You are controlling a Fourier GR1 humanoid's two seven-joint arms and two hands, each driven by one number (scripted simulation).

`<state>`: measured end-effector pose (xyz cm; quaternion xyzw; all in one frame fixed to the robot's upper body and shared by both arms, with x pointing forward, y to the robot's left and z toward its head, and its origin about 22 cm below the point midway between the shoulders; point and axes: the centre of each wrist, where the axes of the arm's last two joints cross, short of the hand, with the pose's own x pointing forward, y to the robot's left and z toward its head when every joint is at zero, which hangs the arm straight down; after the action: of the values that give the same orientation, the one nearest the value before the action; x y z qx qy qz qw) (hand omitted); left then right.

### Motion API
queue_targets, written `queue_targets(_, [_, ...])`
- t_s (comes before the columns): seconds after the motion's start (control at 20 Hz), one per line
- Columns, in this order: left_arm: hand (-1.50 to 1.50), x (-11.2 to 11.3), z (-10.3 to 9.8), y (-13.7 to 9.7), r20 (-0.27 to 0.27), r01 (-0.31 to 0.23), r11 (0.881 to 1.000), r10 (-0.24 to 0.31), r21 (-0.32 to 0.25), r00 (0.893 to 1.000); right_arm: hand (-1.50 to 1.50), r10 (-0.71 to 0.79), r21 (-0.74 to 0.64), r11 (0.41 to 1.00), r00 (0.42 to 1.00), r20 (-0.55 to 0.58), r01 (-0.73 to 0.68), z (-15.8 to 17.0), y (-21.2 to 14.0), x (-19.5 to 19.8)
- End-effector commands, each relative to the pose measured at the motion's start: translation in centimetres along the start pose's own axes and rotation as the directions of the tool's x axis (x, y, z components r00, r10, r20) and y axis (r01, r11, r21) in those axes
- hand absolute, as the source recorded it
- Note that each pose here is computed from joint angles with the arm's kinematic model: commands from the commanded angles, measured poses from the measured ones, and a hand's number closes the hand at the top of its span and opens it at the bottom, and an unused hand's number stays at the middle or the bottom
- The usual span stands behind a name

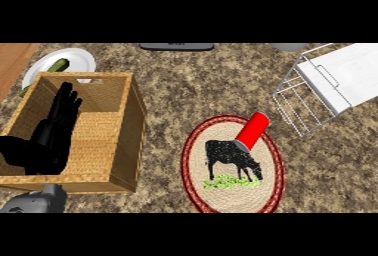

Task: Pick the tomato from the placemat and place it in the tiered shelf

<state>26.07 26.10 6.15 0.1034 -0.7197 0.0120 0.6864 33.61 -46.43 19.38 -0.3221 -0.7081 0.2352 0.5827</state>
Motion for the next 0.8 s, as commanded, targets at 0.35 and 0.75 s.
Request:
queue_targets(0.35, [0.00, 0.4, 0.3, -1.8, 0.000, -0.011, 1.000, 0.011, -0.011, 1.000, 1.50, 0.011, -0.017, 1.000, 0.999, 0.041, -0.011, -3.4, 3.3, -2.4])
queue_targets(0.75, [0.00, -0.5, -0.2, 0.2, 0.017, 0.002, 1.000, -0.001, -0.026, 1.000, -1.50, -0.139, 0.007, 0.990, 0.988, -0.060, 0.140, -5.2, 6.7, -2.4])
